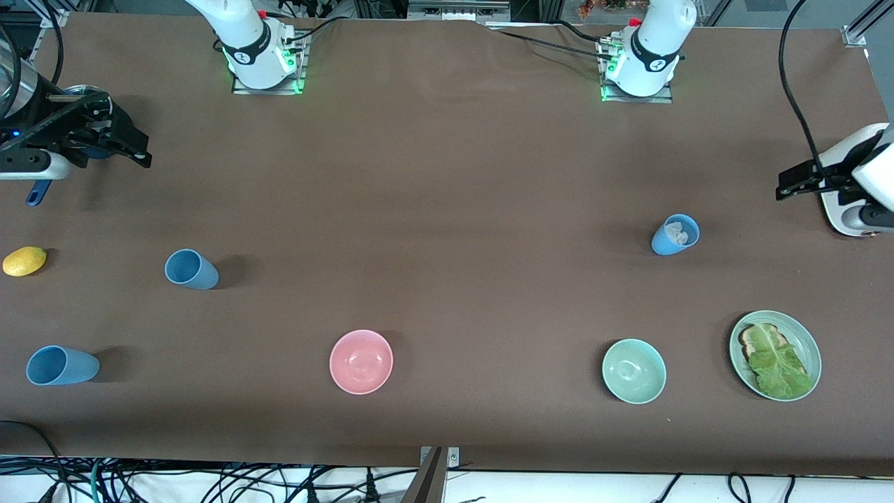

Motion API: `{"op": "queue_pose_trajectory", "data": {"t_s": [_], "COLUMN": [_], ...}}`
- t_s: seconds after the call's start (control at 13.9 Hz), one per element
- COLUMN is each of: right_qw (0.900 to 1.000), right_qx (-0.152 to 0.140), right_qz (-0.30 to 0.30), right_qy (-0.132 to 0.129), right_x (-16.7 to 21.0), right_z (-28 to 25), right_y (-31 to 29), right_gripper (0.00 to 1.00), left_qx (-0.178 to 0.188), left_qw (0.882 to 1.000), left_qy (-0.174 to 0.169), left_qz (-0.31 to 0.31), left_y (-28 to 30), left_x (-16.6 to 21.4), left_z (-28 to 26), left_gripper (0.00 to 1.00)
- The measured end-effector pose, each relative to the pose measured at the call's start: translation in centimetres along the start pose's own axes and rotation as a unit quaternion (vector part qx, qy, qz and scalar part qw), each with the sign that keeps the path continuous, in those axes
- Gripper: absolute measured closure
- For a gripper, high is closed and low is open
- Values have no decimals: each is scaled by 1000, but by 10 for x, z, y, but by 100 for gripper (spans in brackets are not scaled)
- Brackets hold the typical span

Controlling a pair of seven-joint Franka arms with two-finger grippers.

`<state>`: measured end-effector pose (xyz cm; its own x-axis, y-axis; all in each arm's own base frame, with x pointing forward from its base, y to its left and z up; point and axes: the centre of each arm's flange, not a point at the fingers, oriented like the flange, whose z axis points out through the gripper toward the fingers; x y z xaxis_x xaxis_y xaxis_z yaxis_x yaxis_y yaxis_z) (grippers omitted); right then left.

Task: Stack blue cups with both arms
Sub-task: 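Grasp the tissue cup with the left gripper while the right gripper grasps the empty cup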

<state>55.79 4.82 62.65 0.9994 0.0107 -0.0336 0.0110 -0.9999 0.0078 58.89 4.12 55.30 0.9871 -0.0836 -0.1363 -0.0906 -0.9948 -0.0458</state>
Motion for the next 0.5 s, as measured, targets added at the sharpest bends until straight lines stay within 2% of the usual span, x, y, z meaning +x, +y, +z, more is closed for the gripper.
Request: {"op": "queue_pose_trajectory", "data": {"t_s": [0.5], "right_qw": [1000], "right_qx": [1], "right_qz": [21], "right_qy": [3], "right_x": [4], "right_z": [0], "right_y": [24], "right_gripper": [0], "left_qx": [5], "left_qw": [1000], "left_qy": [23], "left_qz": [6], "left_y": [1], "left_x": [19], "left_z": [92], "left_gripper": [0]}}
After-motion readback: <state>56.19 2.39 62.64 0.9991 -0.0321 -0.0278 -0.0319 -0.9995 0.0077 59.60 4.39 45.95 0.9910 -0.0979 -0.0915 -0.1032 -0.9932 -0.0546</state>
